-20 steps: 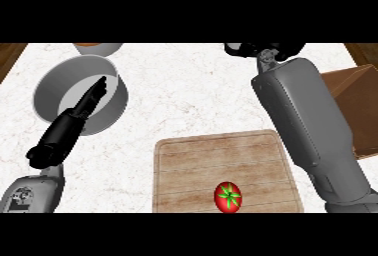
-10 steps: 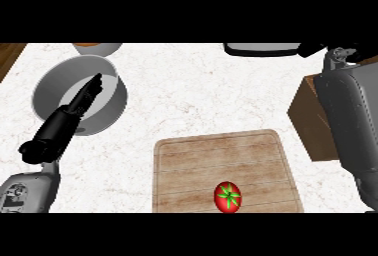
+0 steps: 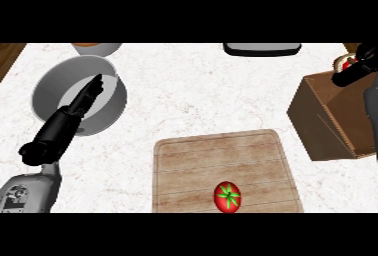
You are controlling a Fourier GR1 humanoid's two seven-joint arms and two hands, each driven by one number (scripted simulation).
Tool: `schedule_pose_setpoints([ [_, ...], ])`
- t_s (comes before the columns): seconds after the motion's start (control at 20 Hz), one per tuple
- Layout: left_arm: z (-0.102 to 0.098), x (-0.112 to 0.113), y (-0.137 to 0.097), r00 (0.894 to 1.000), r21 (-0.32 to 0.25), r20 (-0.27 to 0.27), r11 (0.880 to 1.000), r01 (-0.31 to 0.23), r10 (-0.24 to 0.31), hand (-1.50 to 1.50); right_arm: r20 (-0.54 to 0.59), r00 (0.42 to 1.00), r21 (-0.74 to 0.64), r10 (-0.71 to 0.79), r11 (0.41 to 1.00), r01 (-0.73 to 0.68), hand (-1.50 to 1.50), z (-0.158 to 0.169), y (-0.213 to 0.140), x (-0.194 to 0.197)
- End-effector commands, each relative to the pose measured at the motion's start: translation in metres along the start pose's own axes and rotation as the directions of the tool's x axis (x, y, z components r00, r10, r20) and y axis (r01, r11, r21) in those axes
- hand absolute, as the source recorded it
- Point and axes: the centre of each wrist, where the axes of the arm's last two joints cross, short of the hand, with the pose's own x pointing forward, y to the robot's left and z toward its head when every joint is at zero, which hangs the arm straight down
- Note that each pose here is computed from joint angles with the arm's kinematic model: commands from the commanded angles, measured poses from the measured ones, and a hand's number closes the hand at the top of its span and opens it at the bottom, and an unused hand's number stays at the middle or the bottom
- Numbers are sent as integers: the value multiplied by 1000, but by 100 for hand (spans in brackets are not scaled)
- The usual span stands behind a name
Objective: Pick the cupcake from the cutting board and place it in the cardboard box
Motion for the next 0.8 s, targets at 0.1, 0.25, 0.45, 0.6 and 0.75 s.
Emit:
schedule_pose_setpoints([
  [0.1, 2, 2, 6, 1000, 18, 3, 1000, 14, -14, 0, -62, 994, 198, 92, 977, -78, 150, -15, 7, -51],
  [0.25, 1, 9, -7, 1000, -4, 1, 1000, 3, -3, 0, -7, 1000, 299, 25, 954, -21, -150, -20, 8, -75],
  [0.45, -8, -6, -3, 1000, -6, -1, 1000, 9, -9, 0, 146, 985, 297, -89, 954, 42, -150, -9, 0, -70],
  [0.6, 3, -4, -9, 1000, -17, -5, 1000, -3, 3, 0, 202, 948, 170, -247, 962, 214, -150, -2, -12, -74],
  [0.75, 11, -6, 0, 1000, -1, -5, 1000, 7, -7, 0, 248, 791, 51, -559, 823, 566, -150, 0, -26, -75],
])
